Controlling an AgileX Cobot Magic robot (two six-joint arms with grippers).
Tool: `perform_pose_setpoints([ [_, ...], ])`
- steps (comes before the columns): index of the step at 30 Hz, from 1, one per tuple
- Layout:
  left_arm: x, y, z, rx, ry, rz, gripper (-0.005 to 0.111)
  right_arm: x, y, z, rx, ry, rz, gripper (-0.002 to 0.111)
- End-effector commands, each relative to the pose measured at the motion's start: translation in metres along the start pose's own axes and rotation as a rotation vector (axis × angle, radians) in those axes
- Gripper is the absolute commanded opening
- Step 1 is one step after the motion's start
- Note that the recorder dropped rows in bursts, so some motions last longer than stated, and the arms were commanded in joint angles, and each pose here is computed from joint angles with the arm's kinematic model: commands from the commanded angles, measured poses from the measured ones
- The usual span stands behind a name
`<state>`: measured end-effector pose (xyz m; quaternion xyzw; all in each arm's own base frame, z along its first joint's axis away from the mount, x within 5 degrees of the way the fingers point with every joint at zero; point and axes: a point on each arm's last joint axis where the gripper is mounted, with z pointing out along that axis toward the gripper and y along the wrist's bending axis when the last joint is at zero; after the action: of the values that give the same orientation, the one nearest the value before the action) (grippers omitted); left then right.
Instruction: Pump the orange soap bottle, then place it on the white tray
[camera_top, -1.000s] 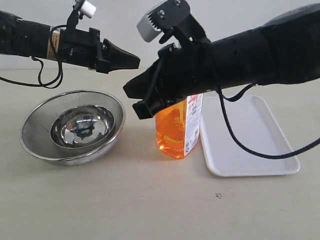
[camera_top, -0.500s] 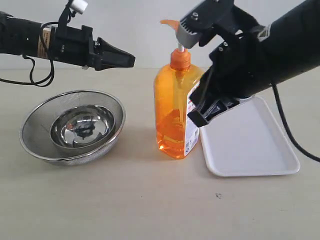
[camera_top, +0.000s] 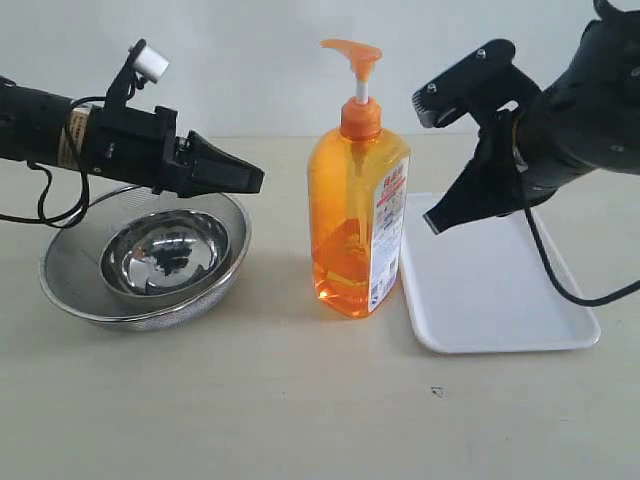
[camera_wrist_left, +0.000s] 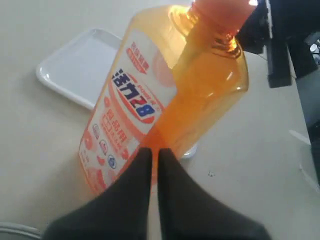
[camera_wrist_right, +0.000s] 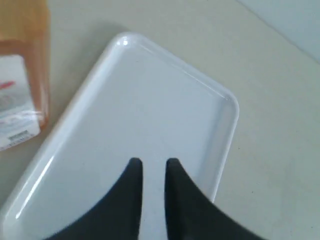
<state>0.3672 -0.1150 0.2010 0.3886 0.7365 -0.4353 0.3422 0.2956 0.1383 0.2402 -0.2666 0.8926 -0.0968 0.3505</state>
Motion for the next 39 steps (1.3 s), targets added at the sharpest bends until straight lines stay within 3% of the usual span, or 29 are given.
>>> perform_pose_setpoints([
  [1, -0.001, -0.016, -0.007, 0.005, -0.004, 0.037, 0.005, 0.0, -0.011, 0.013, 0.009, -0.035, 0.014, 0.001],
  [4, -0.002, -0.032, -0.007, -0.008, 0.005, 0.056, 0.005, -0.009, -0.025, 0.021, -0.049, -0.188, 0.054, 0.001],
  [8, 0.001, -0.05, 0.014, -0.02, 0.048, 0.113, 0.005, -0.005, -0.045, 0.026, -0.029, -0.203, 0.118, 0.001],
  [11, -0.002, -0.05, 0.025, -0.08, 0.053, 0.135, 0.005, -0.003, -0.044, 0.026, -0.024, -0.17, 0.136, 0.0],
  [15, -0.001, -0.032, 0.022, -0.287, 0.079, 0.172, 0.005, -0.004, -0.022, 0.016, -0.055, -0.116, 0.048, 0.0],
  [23, -0.003, -0.029, 0.021, -0.323, 0.076, 0.244, 0.005, -0.008, -0.011, -0.003, -0.122, -0.121, 0.042, 0.0],
  [32, -0.009, -0.016, 0.036, -0.229, 0.051, 0.273, 0.005, -0.01, -0.008, -0.005, -0.159, -0.14, 0.059, 0.0],
  [39, -0.008, -0.021, 0.038, -0.163, 0.045, 0.259, 0.005, -0.012, 0.002, -0.007, -0.271, -0.17, 0.028, 0.0],
])
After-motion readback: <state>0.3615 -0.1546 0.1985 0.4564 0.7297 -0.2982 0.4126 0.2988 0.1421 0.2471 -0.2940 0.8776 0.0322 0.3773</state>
